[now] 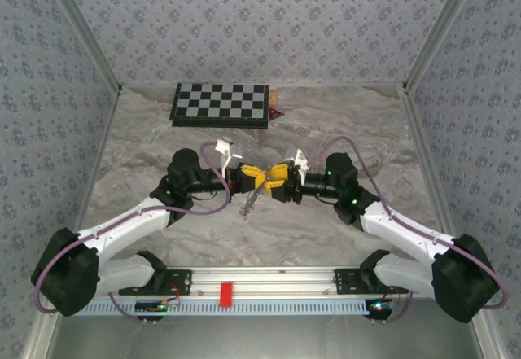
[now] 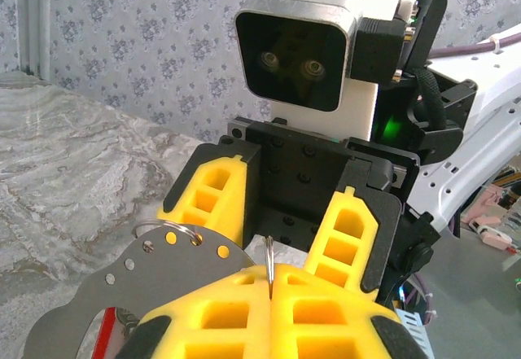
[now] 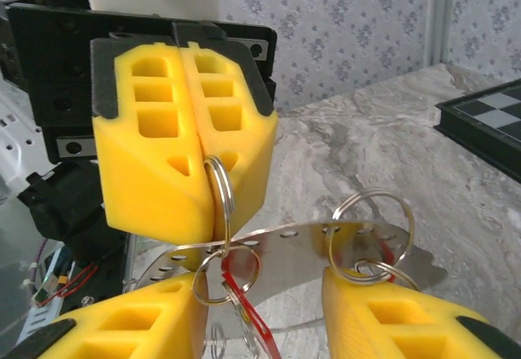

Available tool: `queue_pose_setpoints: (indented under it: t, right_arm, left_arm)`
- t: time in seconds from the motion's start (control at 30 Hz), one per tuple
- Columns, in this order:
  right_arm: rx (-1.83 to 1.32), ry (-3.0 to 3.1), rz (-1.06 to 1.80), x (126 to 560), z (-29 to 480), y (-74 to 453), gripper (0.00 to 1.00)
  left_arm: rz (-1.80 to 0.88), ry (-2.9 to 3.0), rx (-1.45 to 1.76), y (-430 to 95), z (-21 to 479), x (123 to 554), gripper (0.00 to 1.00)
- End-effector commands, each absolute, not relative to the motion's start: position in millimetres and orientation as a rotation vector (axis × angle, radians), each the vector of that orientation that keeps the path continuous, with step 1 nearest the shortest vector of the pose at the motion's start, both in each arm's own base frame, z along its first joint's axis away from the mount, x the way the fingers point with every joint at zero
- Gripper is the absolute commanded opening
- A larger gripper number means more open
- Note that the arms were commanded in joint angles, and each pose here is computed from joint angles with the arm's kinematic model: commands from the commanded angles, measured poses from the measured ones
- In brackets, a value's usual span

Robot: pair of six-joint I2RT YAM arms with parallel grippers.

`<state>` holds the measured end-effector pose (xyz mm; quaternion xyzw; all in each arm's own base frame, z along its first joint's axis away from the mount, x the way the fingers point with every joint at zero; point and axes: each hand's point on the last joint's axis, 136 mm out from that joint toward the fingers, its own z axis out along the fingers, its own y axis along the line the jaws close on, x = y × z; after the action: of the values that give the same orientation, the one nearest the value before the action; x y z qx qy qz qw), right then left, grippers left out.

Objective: Put the keys on the keyring

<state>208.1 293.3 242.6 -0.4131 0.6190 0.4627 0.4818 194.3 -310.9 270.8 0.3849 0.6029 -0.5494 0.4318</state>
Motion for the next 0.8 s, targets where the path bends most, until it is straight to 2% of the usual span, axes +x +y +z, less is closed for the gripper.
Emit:
queue_pose_setpoints:
  t: [0.0,0.07,0.13,0.2,0.37,0.43,0.77]
  right_arm:
    - [-1.035,1.419,1.208,202,266,298,0.37]
    - [-1.039,1.418,1.227,202,266,300,0.33]
    - [-1.039,1.422,1.243,202,265,301,0.26]
    - [-1.033,1.430,1.250,203,263,300,0.23]
    - [-1.014,1.444,1.238,204,261,296,0.04]
    - [-1.010,1.450,1.229,204,260,295,0.00]
    - [-1.068,1.546,1.182,199,235,298,0.00]
  left_arm:
    - [-1.392,1.393,1.000,-312,300,188,0.00]
    - [-1.393,1.391,1.000,-312,301,188,0.00]
    - [-1.392,1.387,1.001,-311,302,187,0.00]
    - [-1.387,1.387,0.999,-311,302,187,0.00]
    - [-1.377,1.386,0.994,-309,303,186,0.00]
    - [-1.369,1.385,0.987,-308,303,187,0.00]
    - [-1.368,1.366,0.964,-307,310,189,0.00]
